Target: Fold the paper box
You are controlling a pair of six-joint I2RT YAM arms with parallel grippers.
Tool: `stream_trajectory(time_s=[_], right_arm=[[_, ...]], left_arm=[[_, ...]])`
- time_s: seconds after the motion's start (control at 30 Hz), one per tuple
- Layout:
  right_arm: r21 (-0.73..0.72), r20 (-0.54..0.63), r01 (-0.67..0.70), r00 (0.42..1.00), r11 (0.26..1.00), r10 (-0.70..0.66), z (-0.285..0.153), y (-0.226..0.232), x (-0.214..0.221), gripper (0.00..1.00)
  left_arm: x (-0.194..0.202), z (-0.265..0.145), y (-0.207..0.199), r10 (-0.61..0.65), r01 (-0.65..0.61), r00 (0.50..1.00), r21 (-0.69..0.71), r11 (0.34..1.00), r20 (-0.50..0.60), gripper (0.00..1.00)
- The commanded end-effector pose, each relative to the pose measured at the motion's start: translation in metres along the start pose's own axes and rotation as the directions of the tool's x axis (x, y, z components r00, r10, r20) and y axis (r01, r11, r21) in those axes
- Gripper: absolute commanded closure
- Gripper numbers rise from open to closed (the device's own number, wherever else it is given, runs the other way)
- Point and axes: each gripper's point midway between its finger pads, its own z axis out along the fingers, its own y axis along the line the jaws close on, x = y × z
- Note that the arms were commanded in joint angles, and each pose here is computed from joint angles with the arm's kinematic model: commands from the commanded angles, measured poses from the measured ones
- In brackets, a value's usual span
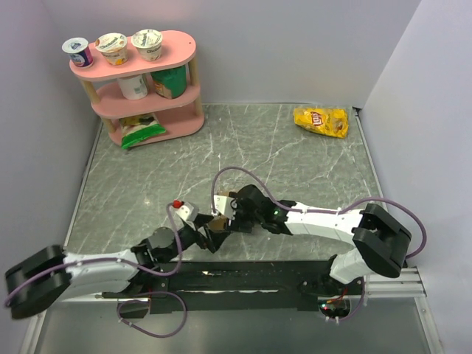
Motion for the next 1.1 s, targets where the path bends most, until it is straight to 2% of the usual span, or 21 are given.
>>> stream_trajectory(time_s=[0.0,0.03,0.2,0.27,0.3,0.37,0.4,0.5,0.63,0.73,0.77,0.83,0.87,0.93,0.97,1.03,1.07], right_arm=[[-0.057,0.002,-0.022,1.0,0.998,0.022,-0.004,0.017,0.004,0.26],[-0.054,0.014,-0.031,0.999,0.998,0.031,-0.006,0.017,0.002,0.25],[-0.057,0.069,-0.065,0.995,0.996,0.069,-0.014,0.018,-0.007,0.23],[-0.056,0.069,-0.078,0.994,0.995,0.082,-0.017,0.018,-0.007,0.21],[-0.049,0.077,-0.086,0.993,0.995,0.09,-0.02,0.017,-0.009,0.16],[-0.02,0.092,-0.157,0.983,0.987,0.158,-0.026,0.009,-0.014,0.09],[-0.009,0.107,-0.191,0.976,0.982,0.191,-0.034,0.004,-0.017,0.06],[-0.016,0.175,-0.319,0.932,0.948,0.317,-0.056,-0.011,-0.029,0.04],[-0.082,0.276,-0.409,0.867,0.909,0.415,-0.081,-0.02,-0.041,0.02],[-0.106,0.271,-0.502,0.816,0.859,0.51,-0.089,-0.031,-0.034,0.02],[-0.124,0.27,-0.513,0.806,0.849,0.526,-0.091,-0.031,-0.036,0.02],[-0.117,0.255,-0.54,0.795,0.834,0.551,-0.091,-0.031,-0.031,0.02],[-0.116,0.235,-0.587,0.767,0.801,0.596,-0.092,-0.03,-0.029,0.01],[-0.121,0.223,-0.644,0.724,0.755,0.653,-0.094,-0.028,-0.028,0.0],[-0.157,0.227,-0.707,0.654,0.69,0.722,-0.097,-0.023,-0.031,0.0],[-0.227,0.245,-0.74,0.586,0.633,0.772,-0.101,-0.013,-0.039,0.0],[-0.264,0.225,-0.788,0.51,0.556,0.83,-0.101,-0.001,-0.034,0.0]], left_arm=[[-0.031,-0.01,0.029,-0.033,0.041,0.994,-0.087,0.995,0.1,0.03],[-0.035,-0.011,0.042,-0.029,0.043,0.994,-0.125,0.991,0.108,0.03],[-0.02,0.004,0.066,-0.078,0.075,0.997,-0.199,0.977,-0.008,0.04],[-0.033,0.017,0.072,-0.092,0.092,0.996,-0.214,0.973,0.009,0.0],[-0.026,0.024,0.075,-0.112,0.103,0.993,-0.216,0.971,-0.026,0.04],[-0.046,0.04,0.077,-0.118,0.117,0.993,-0.208,0.971,0.005,0.04],[-0.039,0.047,0.082,-0.127,0.118,0.991,-0.219,0.968,-0.027,0.04],[-0.052,0.064,0.092,-0.133,0.126,0.991,-0.243,0.962,-0.014,0.02],[-0.065,0.067,0.101,-0.14,0.141,0.99,-0.241,0.96,0.019,0.01],[-0.07,0.067,0.104,-0.119,0.122,0.993,-0.234,0.964,0.027,0.01],[-0.075,0.071,0.097,-0.107,0.11,0.994,-0.187,0.976,0.03,0.02],[-0.067,0.079,0.1,-0.098,0.095,0.995,-0.156,0.983,-0.011,0.01],[-0.069,0.089,0.089,-0.094,0.09,0.995,-0.081,0.993,-0.045,0.0],[-0.048,0.099,0.091,-0.094,0.089,0.987,-0.045,0.995,-0.133,0.07],[-0.046,0.104,0.083,-0.086,0.089,0.985,0.011,0.996,-0.149,0.08],[-0.028,0.109,0.087,-0.097,0.103,0.974,0.017,0.995,-0.203,0.08],[-0.028,0.113,0.088,-0.092,0.098,0.974,0.02,0.995,-0.208,0.09]])
